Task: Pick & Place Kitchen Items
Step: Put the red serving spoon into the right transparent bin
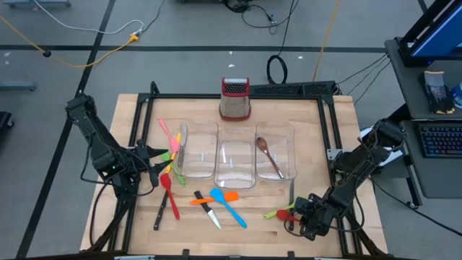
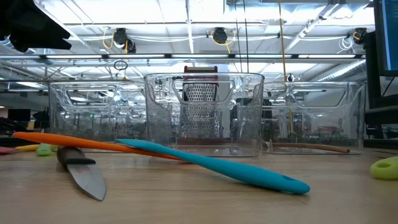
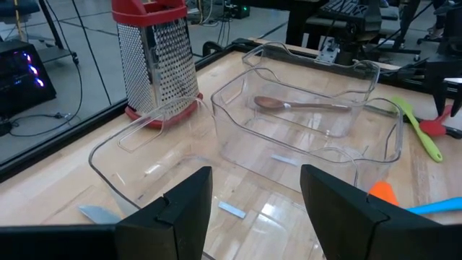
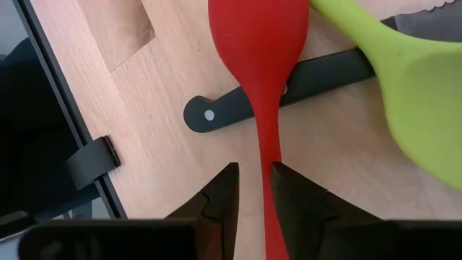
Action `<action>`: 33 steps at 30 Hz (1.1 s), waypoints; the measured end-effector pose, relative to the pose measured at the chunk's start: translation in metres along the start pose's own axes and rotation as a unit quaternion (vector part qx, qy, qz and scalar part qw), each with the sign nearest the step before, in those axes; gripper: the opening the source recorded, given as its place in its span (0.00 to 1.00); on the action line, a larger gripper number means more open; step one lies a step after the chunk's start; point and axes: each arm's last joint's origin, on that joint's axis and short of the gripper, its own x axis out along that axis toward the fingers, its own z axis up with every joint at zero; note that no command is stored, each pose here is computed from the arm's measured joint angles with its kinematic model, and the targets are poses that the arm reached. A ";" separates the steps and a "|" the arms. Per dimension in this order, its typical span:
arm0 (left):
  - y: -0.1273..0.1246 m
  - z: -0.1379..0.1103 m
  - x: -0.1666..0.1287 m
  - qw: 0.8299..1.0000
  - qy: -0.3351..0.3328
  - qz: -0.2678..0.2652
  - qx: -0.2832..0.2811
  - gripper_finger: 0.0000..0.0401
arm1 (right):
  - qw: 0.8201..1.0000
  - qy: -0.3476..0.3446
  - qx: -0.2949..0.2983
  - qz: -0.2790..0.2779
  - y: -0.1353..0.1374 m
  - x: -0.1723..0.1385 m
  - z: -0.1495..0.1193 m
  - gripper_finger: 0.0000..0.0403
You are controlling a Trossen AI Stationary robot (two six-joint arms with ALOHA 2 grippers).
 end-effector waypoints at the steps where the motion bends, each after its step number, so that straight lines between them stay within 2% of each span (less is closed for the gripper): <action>1: 0.000 0.000 0.000 1.000 0.000 0.000 0.000 0.54 | 1.000 0.000 0.000 0.000 0.000 0.000 0.000 0.19; 8: 0.000 0.000 0.000 1.000 0.000 0.000 0.000 0.54 | 1.000 0.011 0.002 0.001 0.000 0.000 -0.001 0.21; 33: 0.000 0.000 0.000 1.000 0.000 0.000 0.000 0.54 | 1.000 0.012 0.001 -0.001 0.000 0.000 0.000 0.18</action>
